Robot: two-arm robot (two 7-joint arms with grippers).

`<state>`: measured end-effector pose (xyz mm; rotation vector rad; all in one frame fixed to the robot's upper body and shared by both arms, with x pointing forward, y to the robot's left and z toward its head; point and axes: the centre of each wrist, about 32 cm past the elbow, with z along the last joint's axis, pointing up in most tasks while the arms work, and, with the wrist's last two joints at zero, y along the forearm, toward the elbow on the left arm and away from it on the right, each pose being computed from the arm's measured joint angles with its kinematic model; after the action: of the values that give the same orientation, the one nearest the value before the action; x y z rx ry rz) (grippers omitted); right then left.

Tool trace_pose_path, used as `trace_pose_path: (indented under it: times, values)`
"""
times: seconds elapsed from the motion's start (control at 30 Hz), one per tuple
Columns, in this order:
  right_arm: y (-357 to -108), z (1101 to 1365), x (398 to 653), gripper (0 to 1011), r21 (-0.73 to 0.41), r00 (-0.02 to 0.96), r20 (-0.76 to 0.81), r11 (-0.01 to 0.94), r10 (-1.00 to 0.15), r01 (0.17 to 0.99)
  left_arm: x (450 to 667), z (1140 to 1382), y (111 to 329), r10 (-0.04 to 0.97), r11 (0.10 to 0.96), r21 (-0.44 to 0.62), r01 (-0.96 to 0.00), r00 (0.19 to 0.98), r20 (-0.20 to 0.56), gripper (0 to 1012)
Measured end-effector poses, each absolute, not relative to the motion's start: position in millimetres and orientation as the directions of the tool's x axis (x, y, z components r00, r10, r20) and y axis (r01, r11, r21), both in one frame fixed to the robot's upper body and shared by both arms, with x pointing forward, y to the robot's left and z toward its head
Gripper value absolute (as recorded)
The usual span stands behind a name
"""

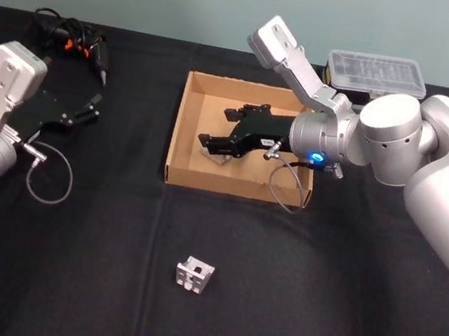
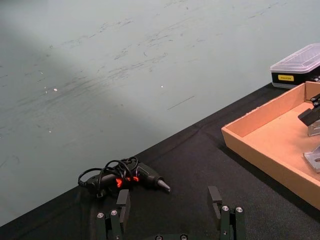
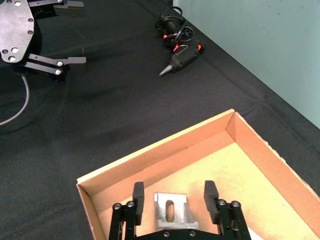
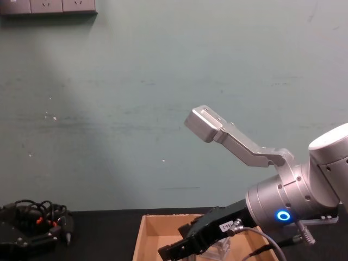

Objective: Use one hand to pick up the angle iron from the table and place it into the box.

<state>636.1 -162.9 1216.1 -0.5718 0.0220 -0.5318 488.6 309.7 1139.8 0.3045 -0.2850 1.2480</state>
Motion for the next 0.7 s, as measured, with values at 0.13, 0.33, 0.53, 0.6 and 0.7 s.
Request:
trace_pose_path:
  times: [0.13, 0.33, 0.53, 0.6, 0.7]
  values:
    - [-162.9, 1216.0, 636.0, 861, -0.52, 0.866, 0.125, 0.711, -0.485, 0.473, 488.6, 1139.8, 309.7, 0.88, 0.287, 0.07, -0.955, 0.292, 0.374, 1011]
    - [-162.9, 1215.9, 635.8, 1003, -0.52, 0.866, 0.124, 0.712, -0.484, 0.472, 488.6, 1139.8, 309.7, 0.88, 0.287, 0.07, -0.955, 0.292, 0.374, 1011]
    - [-165.5, 1220.7, 630.7, 1000, -0.479, 0.868, 0.132, 0.736, -0.479, 0.479, 488.6, 1139.7, 309.7, 0.88, 0.287, 0.07, -0.955, 0.292, 0.374, 1011]
    - [-168.0, 1224.7, 627.0, 1000, -0.449, 0.868, 0.133, 0.752, -0.478, 0.483, 488.6, 1139.8, 309.7, 0.88, 0.287, 0.07, -0.955, 0.292, 0.374, 1011]
    - [-171.2, 1227.4, 622.3, 1000, -0.422, 0.87, 0.128, 0.768, -0.476, 0.482, 488.6, 1139.8, 309.7, 0.88, 0.287, 0.07, -0.955, 0.292, 0.374, 1011]
